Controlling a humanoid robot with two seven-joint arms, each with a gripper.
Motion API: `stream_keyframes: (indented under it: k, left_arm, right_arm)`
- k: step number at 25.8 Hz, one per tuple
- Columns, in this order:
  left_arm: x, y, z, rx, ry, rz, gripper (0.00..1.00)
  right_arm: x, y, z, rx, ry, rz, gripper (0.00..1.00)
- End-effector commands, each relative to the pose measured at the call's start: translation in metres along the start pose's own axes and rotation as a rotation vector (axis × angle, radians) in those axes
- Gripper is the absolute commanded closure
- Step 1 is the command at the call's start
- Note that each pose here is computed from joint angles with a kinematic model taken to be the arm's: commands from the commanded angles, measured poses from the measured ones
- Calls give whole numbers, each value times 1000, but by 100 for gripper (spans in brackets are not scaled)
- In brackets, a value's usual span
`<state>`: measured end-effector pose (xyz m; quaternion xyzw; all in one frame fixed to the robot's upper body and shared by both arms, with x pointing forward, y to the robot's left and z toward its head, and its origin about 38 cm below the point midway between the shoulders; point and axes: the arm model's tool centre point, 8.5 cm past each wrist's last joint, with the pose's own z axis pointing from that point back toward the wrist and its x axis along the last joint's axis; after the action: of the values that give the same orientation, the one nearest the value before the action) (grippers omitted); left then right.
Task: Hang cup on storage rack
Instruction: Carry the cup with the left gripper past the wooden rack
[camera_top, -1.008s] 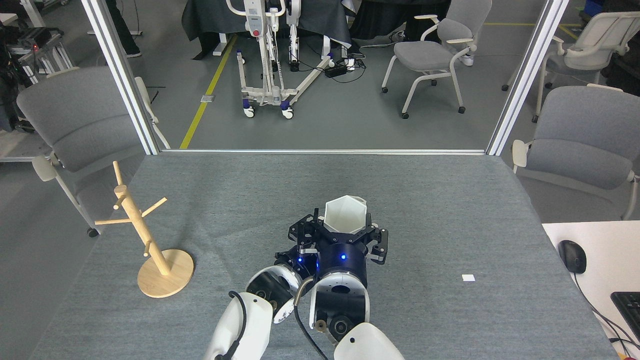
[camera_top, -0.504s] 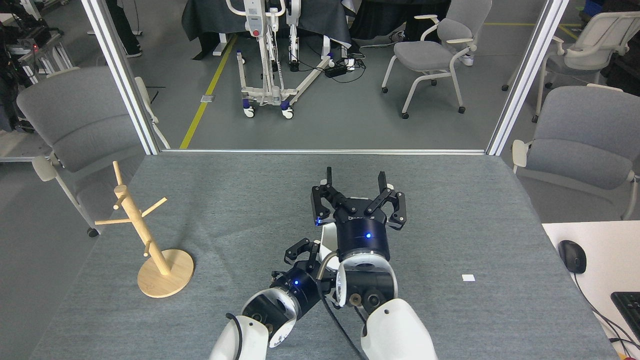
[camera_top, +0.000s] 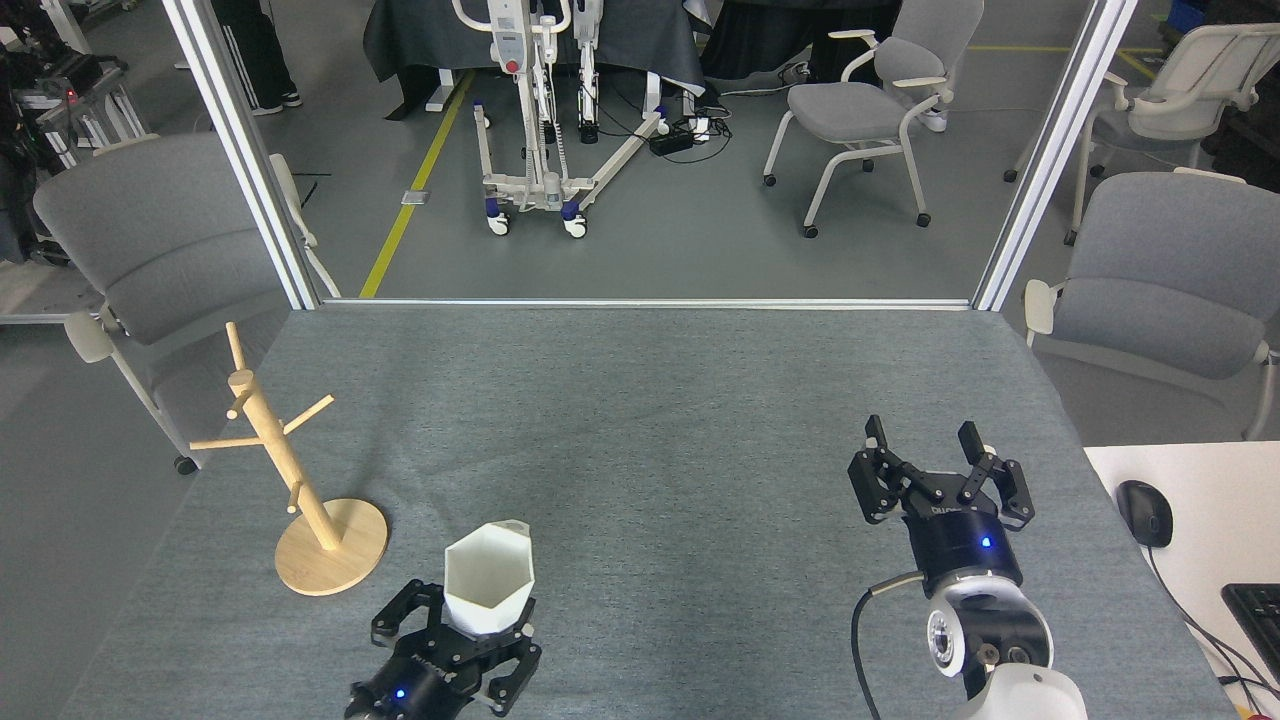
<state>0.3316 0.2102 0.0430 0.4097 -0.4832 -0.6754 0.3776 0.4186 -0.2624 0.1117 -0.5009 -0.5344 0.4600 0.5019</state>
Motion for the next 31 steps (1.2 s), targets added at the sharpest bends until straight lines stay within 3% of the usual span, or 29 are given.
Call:
stream_keyframes:
  k: [1, 7, 10, 24, 31]
  left_arm:
    - [-35, -20, 35, -49, 105, -3, 100]
    - [-111, -45, 81, -112, 362, 24, 100]
    - [-140, -41, 95, -98, 467, 22, 100]
    - [-218, 25, 79, 13, 741, -99, 100]
    - [-227, 30, 63, -11, 752, -143, 100]
  right_arm:
    - [-13, 24, 29, 18, -21, 10, 1]
    - [-15, 29, 39, 37, -57, 24, 1]
    - [-15, 28, 36, 35, -54, 25, 1]
    - [-5, 19, 23, 15, -72, 14, 1]
    - [-2, 21, 23, 35, -84, 14, 1]
